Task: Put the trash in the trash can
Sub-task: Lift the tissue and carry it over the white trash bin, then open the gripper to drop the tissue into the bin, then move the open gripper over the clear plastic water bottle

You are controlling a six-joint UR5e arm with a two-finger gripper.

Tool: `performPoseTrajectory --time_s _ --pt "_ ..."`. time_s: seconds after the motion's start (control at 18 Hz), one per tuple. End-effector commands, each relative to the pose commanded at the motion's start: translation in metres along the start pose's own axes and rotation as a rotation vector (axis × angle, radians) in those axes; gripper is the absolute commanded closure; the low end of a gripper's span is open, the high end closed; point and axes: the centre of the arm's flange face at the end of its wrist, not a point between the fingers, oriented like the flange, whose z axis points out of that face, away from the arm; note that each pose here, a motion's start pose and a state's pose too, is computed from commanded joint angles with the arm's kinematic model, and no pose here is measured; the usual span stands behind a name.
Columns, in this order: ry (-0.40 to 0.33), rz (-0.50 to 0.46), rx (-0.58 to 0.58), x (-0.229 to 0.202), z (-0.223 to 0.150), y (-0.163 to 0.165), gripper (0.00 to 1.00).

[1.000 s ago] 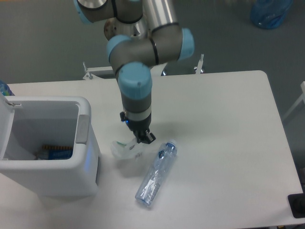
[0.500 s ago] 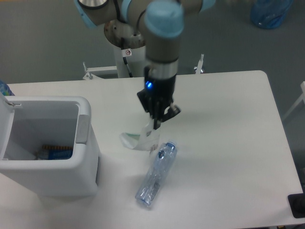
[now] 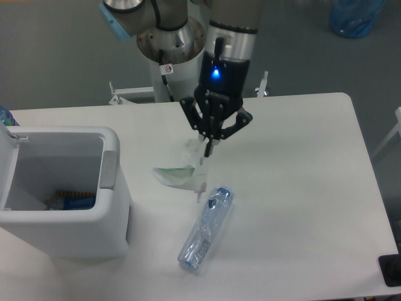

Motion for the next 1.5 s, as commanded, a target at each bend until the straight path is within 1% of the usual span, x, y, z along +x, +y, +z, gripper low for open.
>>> performPoseTrajectory --time_s 0.06,0.17,0.44,0.67,0.72,0.78,0.83,0.89,0.94,1.0,1.06,1.33,1.5 --pt "0.014 -0.015 0.021 0.007 -0.004 -0.004 1.0" --pt "0.06 -0.042 0.043 0.026 0.0 -0.01 1.0" --pt "0.141 -0.018 0.033 0.08 0.02 -0.025 1.0" --pt "0.186 -0.006 0.013 0.103 0.037 -0.026 1.0" --pt "0.204 -0.001 0.003 0.111 0.045 -0.024 0.99" --pt "0.221 0.003 -0.005 0.117 0.052 -0.024 0.95" --pt "0.238 0.003 -0.017 0.123 0.061 -0.024 0.89" --pt "0.25 0.005 -0.024 0.128 0.067 -0.025 0.79" --pt "0.253 0.008 -0.027 0.129 0.07 -0.024 0.56" --pt "0.252 0.021 -0.023 0.128 0.071 -0.024 0.08" --pt "0.247 0.018 -0.023 0.127 0.069 -0.026 0.0" --pt "0.23 0.002 -0.011 0.122 0.06 -0.033 0.0" --pt "0.179 -0.087 0.004 0.088 0.047 -0.039 0.0"
